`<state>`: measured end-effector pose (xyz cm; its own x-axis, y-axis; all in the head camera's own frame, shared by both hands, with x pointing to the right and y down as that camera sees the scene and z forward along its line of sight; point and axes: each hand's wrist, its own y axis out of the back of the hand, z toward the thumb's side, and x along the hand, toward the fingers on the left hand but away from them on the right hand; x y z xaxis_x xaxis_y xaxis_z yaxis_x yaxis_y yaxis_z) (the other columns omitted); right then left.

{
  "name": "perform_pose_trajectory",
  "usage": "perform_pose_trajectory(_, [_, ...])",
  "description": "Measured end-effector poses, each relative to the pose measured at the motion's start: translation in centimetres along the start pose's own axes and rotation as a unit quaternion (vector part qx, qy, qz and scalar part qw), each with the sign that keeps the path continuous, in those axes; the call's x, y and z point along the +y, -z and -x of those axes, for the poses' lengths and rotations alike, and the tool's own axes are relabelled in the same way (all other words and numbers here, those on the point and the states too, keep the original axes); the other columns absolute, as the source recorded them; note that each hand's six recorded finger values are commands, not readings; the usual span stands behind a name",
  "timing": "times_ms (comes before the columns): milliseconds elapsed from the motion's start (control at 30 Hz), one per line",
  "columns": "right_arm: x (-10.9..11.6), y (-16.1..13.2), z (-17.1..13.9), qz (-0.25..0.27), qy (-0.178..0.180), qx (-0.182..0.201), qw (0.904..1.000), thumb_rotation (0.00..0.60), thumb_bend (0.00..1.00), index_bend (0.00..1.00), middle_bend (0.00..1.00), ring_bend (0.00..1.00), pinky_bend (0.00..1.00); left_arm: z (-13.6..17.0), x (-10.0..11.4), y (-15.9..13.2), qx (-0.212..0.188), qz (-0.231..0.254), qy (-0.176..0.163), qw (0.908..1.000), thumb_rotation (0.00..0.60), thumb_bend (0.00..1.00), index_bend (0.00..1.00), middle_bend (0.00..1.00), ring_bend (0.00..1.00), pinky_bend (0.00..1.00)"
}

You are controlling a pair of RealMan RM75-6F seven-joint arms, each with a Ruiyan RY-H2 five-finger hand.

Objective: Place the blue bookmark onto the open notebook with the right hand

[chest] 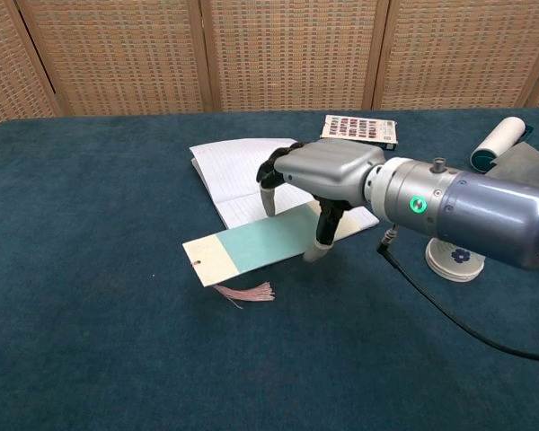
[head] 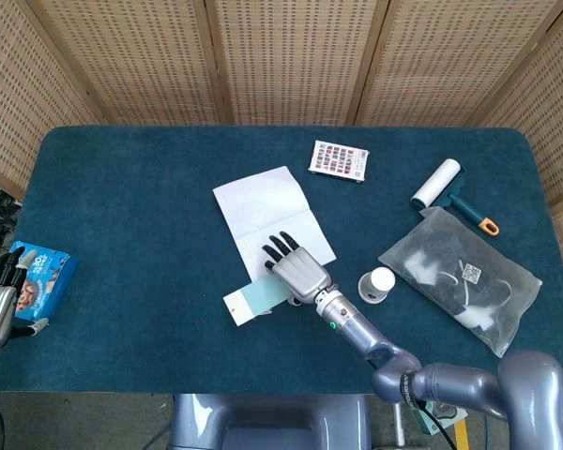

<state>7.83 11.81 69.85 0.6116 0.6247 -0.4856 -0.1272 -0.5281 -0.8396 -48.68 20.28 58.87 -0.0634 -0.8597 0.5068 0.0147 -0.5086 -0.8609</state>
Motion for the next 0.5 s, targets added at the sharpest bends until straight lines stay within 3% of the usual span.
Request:
perform_pose_trajectory(133, [0.6,1.4,2.1,-0.005,0.003,-0.033,0.9994,0.6,0.32,0.75,0.22,0.0,0.06,-0.2,-0.1,0.1,0.002,0.002,0.001,1.0,0.6,0.03,0.0,0.0,0.0,0.0])
perform_pose_trajectory(500, [1.6,3.5,6.4,-0.027,0.013,-0.075,0.9968,0.6,0.32,0.75,0.22,0.0,0.05,-0.5,-0.3,0.3,0.003,0.004,0.008,1.0,0.6,0.03,0.0,0.0,0.0,0.0])
